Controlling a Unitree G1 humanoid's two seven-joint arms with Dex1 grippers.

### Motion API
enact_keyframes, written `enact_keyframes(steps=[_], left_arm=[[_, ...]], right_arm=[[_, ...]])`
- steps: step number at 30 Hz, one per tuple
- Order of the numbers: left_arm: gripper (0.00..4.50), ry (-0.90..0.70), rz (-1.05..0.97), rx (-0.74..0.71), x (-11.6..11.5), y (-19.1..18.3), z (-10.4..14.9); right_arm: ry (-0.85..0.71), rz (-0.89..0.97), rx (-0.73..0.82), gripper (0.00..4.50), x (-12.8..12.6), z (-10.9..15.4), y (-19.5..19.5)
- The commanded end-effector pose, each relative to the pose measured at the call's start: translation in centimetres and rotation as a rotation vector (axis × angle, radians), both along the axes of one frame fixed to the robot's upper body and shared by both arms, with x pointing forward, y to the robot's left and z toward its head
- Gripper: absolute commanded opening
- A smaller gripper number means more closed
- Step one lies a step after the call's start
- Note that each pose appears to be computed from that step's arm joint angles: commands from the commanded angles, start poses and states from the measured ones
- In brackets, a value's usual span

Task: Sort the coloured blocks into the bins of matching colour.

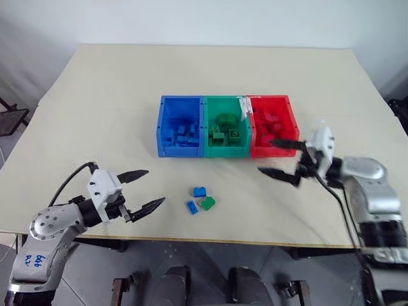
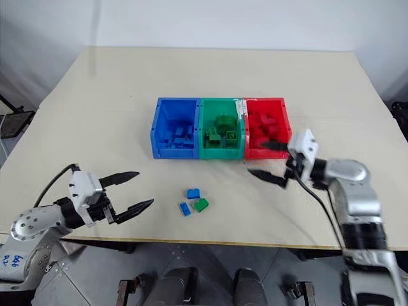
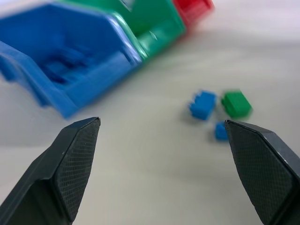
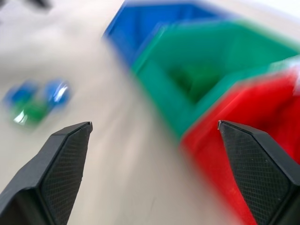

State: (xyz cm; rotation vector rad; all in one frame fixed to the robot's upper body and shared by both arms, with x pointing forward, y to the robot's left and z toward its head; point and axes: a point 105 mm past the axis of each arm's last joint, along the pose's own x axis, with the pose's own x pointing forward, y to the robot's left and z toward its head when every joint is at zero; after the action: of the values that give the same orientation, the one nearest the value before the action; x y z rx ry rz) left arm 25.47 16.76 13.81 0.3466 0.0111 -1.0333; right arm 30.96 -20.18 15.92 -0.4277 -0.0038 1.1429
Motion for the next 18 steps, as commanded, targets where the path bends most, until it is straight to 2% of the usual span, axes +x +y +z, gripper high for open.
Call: enact_keyframes(steps=[1,4,6,12,18], left_arm=[[4.5,-0.036,-0.097,0.03,-0.1,-1.6,0.2],[4.5,-0.062,-0.127,0.037,0.4,-2.4,0.3],[4.5,-0.078,-0.124,0.035,0.7,-2.4,0.4],[4.5,-0.063,-0.054,0.039,0.4,-0.3,0.3],[4.5,-0.002,0.068,0.049,-1.5,2.8,-0.8]], right_arm=[[-0.037,-0.018,-0.065,4.49,-0.8,-0.1,-2.9],[-0.022,-0.044,-0.079,4.49,-1.0,-0.8,-4.3],[-0.017,-0.019,-0.072,4.49,-0.9,-1.0,-3.6],[0.039,0.203,-0.042,4.49,-0.9,-1.3,2.7],[0.148,0.461,-0.081,4.49,-2.4,-2.4,10.3]])
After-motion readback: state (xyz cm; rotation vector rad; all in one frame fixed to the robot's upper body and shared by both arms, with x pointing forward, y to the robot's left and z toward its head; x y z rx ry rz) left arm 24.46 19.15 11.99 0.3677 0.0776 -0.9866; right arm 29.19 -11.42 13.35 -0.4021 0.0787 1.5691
